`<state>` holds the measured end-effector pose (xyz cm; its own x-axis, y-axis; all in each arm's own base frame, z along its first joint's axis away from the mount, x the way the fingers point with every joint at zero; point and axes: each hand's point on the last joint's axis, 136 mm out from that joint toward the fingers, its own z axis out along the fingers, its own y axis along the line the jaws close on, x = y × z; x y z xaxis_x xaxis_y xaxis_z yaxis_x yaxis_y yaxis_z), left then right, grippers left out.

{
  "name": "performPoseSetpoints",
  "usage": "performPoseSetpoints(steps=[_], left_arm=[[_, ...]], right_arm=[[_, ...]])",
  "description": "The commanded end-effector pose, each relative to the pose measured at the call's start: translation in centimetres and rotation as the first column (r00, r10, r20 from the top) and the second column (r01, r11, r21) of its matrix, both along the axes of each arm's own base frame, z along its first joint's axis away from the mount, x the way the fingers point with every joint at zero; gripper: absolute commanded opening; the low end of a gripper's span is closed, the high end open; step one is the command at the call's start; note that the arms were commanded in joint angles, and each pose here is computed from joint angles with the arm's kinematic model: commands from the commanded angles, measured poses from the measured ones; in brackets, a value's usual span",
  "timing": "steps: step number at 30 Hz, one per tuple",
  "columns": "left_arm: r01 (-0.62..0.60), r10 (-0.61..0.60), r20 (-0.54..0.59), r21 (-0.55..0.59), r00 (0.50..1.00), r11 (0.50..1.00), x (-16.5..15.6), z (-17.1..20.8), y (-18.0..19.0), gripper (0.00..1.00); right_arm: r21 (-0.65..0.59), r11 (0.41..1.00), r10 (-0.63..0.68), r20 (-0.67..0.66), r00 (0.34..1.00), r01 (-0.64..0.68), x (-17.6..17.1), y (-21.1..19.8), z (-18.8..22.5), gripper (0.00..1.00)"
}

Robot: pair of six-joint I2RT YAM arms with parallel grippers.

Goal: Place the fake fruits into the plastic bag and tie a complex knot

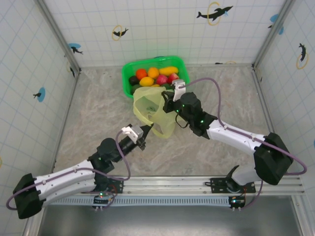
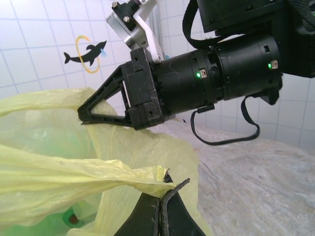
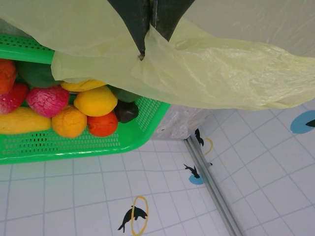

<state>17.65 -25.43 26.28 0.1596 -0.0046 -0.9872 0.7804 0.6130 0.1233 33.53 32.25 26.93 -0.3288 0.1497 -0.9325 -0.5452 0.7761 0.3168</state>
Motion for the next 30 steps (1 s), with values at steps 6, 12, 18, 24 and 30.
performPoseSetpoints(steps=[6,12,18,24,30], left_arm=[[-0.01,0.016,-0.153,0.045,0.988,0.999,-0.6,-0.5,1.4,0.0],[-0.099,0.075,-0.218,-0.103,0.973,0.99,-0.8,2.3,4.6,0.0],[-0.153,0.138,-0.234,-0.045,0.962,0.987,-0.3,-0.3,5.6,0.0],[-0.183,0.177,-0.219,-0.008,0.96,0.983,0.2,-1.2,5.7,0.0],[-0.22,0.221,-0.224,0.03,0.949,0.975,0.8,-2.1,6.0,0.0]], right_arm=[[-0.1,0.971,0.223,0.031,0.974,-0.219,-1.2,2.5,0.8,0.55],[-0.022,0.958,0.286,0.07,0.956,-0.285,-0.7,0.7,4.2,0.59],[0.021,0.996,0.089,-0.05,0.995,-0.088,5.7,-3.5,2.3,0.67],[0.186,0.95,0.271,-0.088,0.958,-0.252,6.5,-2.0,1.7,0.76],[0.28,0.733,0.636,0.044,0.771,-0.62,1.5,1.8,6.1,0.78]])
